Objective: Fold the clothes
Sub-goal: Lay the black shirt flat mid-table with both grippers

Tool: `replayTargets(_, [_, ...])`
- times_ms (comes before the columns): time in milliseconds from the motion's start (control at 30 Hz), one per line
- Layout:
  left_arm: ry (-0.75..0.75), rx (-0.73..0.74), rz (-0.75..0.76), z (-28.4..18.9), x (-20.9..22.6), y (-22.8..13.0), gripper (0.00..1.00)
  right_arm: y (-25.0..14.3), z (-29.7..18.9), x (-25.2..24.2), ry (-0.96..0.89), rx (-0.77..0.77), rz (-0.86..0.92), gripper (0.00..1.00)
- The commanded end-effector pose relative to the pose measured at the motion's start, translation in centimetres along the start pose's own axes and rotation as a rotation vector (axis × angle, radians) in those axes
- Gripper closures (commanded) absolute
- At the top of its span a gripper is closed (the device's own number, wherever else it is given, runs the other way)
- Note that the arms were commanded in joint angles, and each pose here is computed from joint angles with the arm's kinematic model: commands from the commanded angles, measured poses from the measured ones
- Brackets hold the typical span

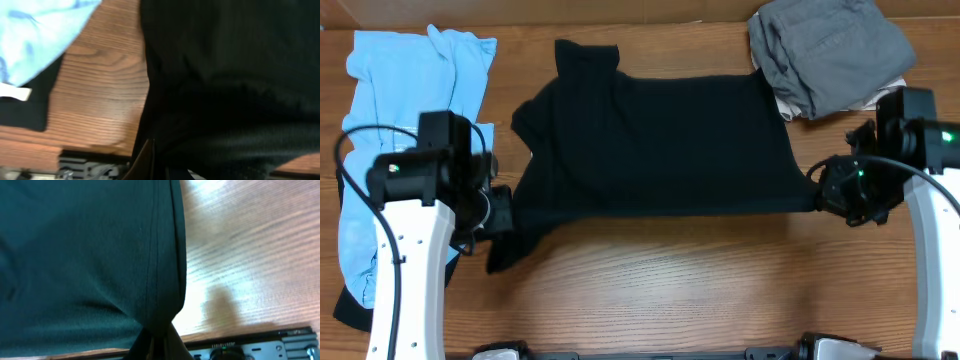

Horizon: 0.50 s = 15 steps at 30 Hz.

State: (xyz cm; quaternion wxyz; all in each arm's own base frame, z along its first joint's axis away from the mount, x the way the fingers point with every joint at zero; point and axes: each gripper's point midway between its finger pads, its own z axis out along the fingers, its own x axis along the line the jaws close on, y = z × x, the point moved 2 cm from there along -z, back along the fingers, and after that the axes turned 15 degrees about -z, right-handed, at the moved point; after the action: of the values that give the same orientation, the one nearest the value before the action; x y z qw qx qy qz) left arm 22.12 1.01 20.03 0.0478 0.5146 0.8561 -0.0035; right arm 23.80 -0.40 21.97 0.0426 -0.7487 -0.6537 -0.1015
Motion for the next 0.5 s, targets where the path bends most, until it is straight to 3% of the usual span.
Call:
replayTargets(0, [-0.023,-0.004,-0.090,1.0,0.6,-1.3,0.96,-1.5,-0.1,-1.2,-0.043,0.003,0.059,0.96])
replayTargets(467, [-0.003,0.033,-0.127,1.6,0.7,-2.3,0.96,-5.0,4.7,-1.9,-0.035,0.182,0.176,0.96])
